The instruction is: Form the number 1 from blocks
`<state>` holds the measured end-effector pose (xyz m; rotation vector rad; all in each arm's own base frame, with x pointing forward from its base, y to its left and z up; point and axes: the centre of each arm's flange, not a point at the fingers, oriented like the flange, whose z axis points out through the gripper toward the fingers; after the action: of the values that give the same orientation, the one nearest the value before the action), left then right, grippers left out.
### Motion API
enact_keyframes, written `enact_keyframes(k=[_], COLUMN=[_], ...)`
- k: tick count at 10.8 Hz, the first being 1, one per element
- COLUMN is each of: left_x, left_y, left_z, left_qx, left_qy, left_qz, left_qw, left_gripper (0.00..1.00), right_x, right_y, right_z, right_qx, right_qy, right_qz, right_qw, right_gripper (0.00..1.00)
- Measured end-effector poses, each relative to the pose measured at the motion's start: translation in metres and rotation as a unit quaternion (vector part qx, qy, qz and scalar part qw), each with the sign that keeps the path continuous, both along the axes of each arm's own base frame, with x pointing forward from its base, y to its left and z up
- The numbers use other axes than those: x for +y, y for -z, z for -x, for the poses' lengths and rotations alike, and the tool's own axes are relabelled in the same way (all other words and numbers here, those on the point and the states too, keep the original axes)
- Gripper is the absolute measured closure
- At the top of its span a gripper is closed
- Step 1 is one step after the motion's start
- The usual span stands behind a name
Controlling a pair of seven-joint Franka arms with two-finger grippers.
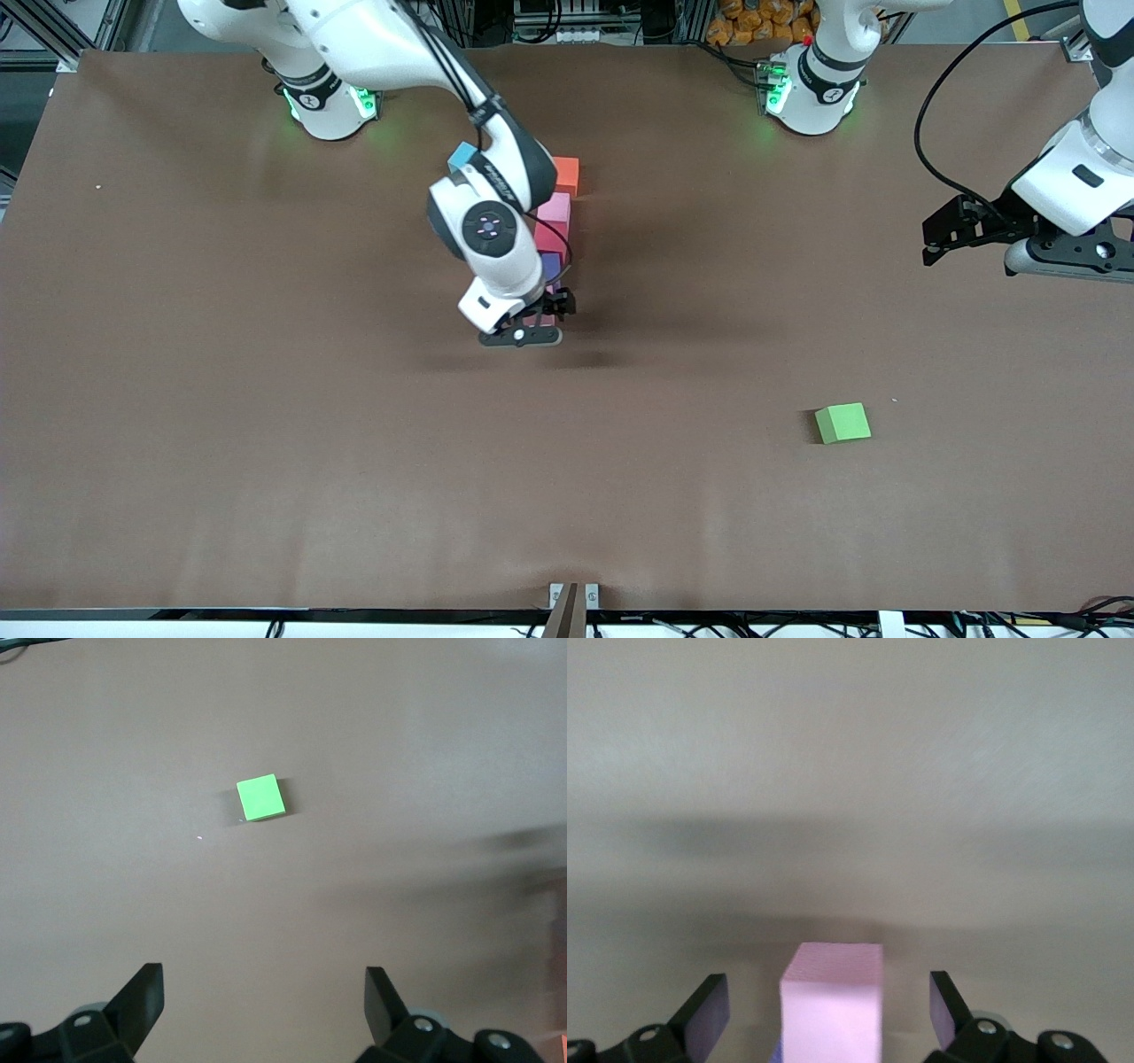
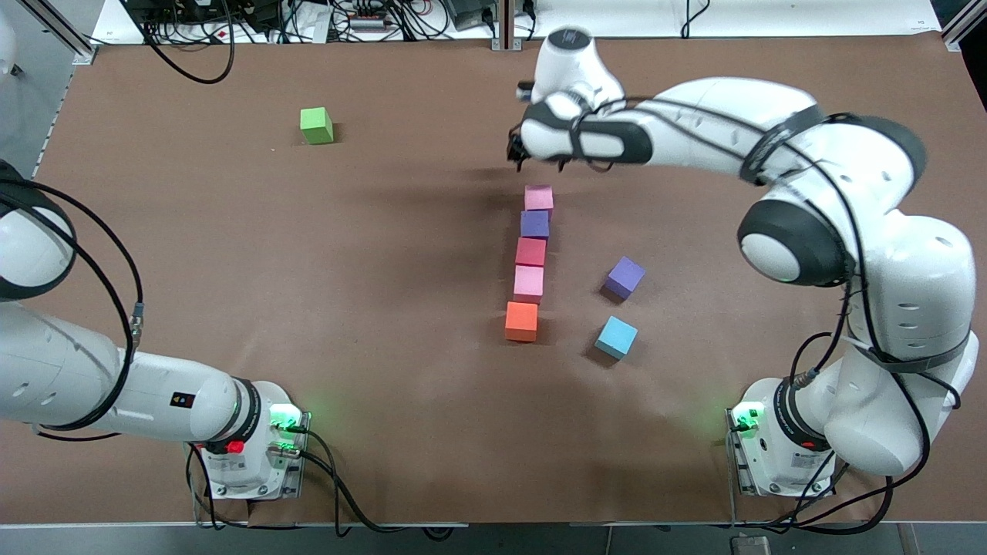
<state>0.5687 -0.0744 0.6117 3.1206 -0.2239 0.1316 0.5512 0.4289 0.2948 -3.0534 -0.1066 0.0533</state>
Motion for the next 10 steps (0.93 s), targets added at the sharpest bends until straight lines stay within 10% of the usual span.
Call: enact_keyframes(k=[4, 10], left_x=[-0.007, -0.024], left_y=[0.001, -0.014], left_z=[0.005, 0.017], left_qx=[0.02, 0.033], left_qy=[-0.022, -0.058], left_qz=[-0.001, -0.007], left_qw=[1.0, 0.998], left_gripper=[0.0, 0.0], right_x=[-0.093, -0.255], right_y=[-0.084, -0.221], right_z=[-0.064, -0.091], right_qx=[0.003, -0.023], right_qy=[-0.028, 0.001], right_qz=[-0.012, 0.025], right_qw=[1.0, 0.999], right_gripper=[0.0, 0.0])
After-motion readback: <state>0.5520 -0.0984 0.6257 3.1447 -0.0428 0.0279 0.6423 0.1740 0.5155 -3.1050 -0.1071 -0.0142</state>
